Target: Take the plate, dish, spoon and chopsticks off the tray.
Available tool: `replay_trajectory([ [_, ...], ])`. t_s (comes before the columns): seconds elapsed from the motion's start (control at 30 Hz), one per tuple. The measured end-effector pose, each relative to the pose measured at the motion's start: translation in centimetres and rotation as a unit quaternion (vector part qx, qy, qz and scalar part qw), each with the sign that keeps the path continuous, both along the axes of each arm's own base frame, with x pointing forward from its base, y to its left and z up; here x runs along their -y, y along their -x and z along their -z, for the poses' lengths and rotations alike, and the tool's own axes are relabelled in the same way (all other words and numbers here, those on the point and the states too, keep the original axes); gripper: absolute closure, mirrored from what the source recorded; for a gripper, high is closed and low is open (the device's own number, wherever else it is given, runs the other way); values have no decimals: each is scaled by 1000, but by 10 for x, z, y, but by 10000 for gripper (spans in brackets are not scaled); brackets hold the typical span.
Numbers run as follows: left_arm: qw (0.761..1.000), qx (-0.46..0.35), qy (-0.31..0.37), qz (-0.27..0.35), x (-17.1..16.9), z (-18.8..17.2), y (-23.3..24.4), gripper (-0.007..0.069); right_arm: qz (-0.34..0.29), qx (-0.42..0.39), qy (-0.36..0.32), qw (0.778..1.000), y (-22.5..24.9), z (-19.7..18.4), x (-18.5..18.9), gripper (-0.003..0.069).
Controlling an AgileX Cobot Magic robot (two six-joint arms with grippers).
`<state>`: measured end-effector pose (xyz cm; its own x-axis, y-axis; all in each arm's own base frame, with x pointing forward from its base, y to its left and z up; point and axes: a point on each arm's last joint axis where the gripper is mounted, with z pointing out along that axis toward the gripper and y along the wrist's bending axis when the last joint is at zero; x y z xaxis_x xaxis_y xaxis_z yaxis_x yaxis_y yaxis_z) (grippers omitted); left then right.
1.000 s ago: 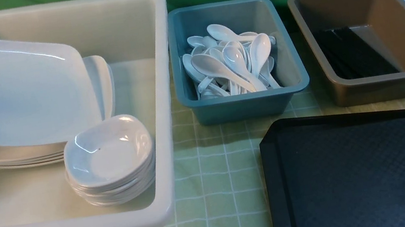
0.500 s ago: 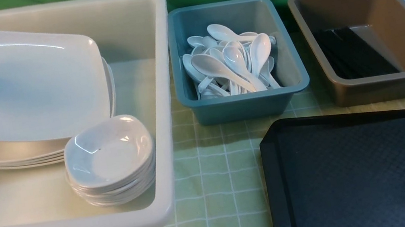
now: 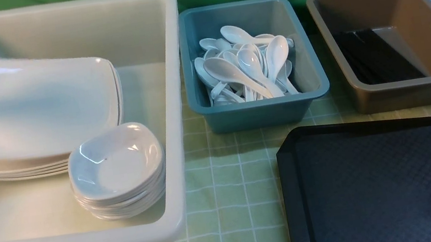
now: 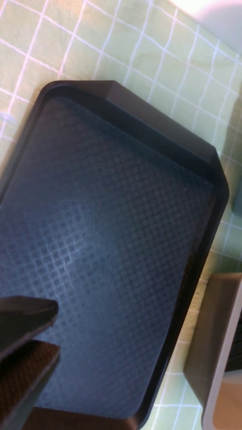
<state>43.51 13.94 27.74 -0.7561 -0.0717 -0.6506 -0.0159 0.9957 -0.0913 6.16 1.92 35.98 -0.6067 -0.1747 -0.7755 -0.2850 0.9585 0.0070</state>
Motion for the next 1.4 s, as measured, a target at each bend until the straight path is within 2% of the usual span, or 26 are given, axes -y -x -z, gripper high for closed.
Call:
replay_trajectory([
  [0.2,999,36,-25,-8,6,-47,20,277,-9,9,9,1000,-1,-1,0,543],
  [0.3,998,50,-28,0,15,-80,41,368,-18,17,28,999,-1,-2,1,543],
  [0.4,998,56,-13,7,27,-108,64,505,-13,20,49,999,2,-8,5,543],
  [0.47,998,60,-1,16,36,-127,81,586,5,13,65,998,6,-12,10,572],
  [0.5,998,58,11,27,43,-137,92,614,16,12,74,997,10,-12,13,609],
  [0.6,997,51,32,50,57,-153,114,636,36,31,72,996,23,-12,19,645],
  [0.73,995,56,58,59,72,-170,135,641,48,103,48,992,46,-4,25,649],
  [0.8,994,63,62,63,79,-176,145,642,47,174,30,983,52,5,25,651],
  [0.97,993,67,65,72,89,-180,156,642,38,259,5,965,40,33,20,651],
  [1.23,993,64,68,72,90,-178,158,642,26,332,-12,943,14,66,12,641],
  [1.4,993,64,68,72,90,-178,158,642,24,324,-10,946,11,78,11,625],
])
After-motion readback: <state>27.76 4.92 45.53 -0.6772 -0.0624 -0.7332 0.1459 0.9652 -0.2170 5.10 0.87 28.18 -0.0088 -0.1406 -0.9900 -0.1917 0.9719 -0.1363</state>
